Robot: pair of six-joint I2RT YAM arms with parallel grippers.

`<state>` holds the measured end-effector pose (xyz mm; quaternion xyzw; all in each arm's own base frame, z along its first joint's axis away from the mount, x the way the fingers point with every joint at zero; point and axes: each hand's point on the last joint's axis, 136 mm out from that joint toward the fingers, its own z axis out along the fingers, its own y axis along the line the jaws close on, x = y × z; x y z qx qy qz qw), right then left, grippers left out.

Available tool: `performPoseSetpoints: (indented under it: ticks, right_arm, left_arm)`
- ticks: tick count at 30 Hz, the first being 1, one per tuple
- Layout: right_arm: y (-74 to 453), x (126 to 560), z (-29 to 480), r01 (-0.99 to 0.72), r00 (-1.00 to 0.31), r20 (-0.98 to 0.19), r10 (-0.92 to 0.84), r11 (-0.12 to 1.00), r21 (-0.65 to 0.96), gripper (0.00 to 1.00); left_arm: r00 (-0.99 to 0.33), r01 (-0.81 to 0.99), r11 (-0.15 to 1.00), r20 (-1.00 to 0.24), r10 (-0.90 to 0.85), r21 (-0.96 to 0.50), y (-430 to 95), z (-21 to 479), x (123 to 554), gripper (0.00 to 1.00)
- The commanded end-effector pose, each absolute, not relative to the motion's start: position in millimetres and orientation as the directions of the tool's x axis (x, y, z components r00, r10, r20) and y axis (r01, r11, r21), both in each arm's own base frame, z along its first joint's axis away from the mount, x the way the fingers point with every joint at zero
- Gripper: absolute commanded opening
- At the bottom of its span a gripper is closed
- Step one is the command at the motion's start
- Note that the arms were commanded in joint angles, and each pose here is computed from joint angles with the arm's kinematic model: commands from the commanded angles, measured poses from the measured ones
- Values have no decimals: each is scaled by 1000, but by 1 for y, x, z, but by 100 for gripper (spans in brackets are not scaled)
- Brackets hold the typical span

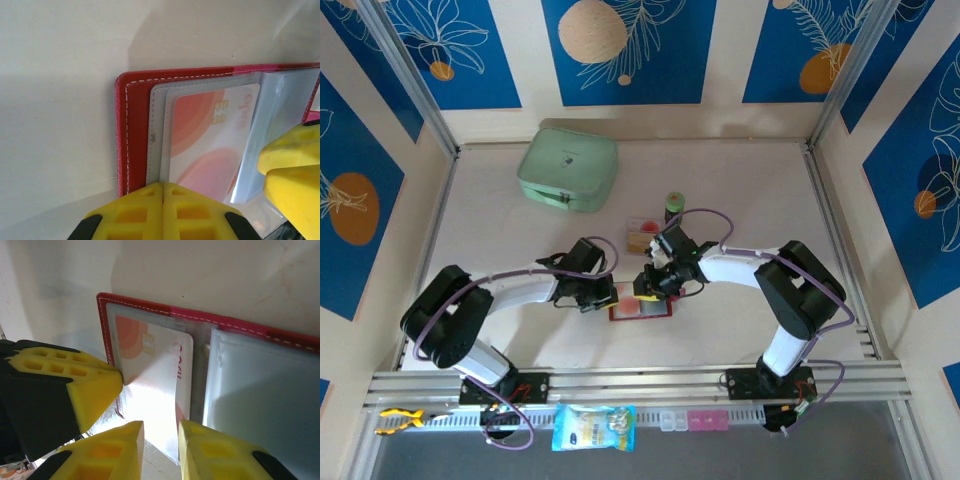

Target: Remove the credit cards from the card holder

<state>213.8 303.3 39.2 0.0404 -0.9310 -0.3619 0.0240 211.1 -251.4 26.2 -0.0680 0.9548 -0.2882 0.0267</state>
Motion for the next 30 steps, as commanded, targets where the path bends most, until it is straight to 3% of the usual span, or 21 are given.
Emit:
performPoseSetpoints:
  ticks: [1,30]
  right_arm:
    - [313,216,45,-76,-993,9,-114,716,694,25]
    - [313,209,25,-95,-989,31,-145,777,622,23]
  left_arm:
    - [-989,-131,849,3,-151,-512,-239,17,206,5]
    - [-988,-134,845,5,-154,-517,-239,18,205,5]
